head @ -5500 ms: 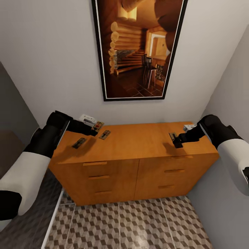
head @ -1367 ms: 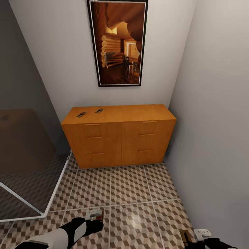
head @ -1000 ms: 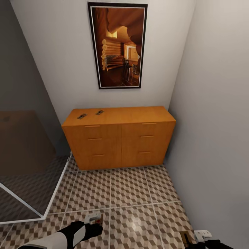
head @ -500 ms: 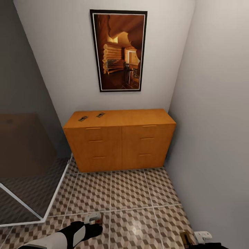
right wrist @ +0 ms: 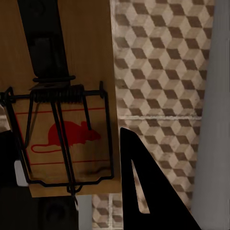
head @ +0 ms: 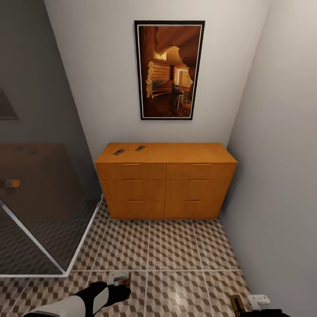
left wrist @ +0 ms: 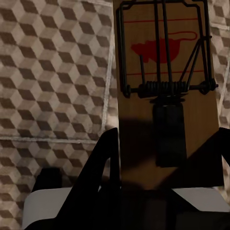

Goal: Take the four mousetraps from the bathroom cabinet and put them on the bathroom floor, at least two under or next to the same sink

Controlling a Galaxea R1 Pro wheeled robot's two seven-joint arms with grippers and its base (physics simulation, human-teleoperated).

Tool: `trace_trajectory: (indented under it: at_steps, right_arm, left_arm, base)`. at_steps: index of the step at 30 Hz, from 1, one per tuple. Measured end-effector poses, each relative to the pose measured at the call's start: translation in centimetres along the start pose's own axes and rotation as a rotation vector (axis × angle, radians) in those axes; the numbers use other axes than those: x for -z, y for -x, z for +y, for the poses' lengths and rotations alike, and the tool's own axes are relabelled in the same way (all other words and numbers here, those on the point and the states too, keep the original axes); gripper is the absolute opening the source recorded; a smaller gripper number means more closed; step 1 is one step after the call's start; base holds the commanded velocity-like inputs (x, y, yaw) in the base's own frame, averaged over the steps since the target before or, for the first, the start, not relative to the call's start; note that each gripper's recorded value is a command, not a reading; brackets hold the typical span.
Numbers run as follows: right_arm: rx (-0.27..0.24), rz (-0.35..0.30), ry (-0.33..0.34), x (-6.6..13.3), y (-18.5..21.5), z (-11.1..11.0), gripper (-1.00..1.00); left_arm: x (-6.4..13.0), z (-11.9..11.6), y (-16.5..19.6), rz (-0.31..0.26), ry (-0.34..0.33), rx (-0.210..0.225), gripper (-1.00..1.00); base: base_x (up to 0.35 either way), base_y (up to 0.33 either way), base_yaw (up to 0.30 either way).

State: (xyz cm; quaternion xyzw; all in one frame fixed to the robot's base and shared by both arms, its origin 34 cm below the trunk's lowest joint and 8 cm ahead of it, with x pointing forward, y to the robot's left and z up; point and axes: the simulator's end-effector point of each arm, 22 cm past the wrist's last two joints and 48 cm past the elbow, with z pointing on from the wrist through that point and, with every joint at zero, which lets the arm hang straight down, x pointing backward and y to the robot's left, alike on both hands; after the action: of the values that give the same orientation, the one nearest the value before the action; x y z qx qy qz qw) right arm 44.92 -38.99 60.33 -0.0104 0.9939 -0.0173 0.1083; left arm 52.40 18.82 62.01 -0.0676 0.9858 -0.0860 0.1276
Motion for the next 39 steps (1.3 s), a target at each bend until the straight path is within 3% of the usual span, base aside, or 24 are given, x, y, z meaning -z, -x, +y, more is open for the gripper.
trace_trajectory:
  at_steps: [8, 16, 39]
  right_arm:
    - [-0.004, -0.011, 0.0, 0.2, 0.4, 0.0, -1.0]
    - [-0.047, -0.027, 0.004, 0.4, 0.9, 0.1, -1.0]
    - [-0.052, -0.05, 0.005, 1.0, 1.8, 0.1, -1.0]
  left_arm:
    - [0.3, 0.1, 0.5, -0.011, -0.001, 0.009, -1.0]
    - [0.5, 0.3, 0.7, -0.018, -0.001, 0.025, -1.0]
    - [1.2, 0.1, 1.6, -0.04, -0.004, 0.023, -1.0]
  base:
    - [0.0, 0.0, 0.212]
    - [0.0, 0.0, 0.245]
    - [0.0, 0.0, 0.232]
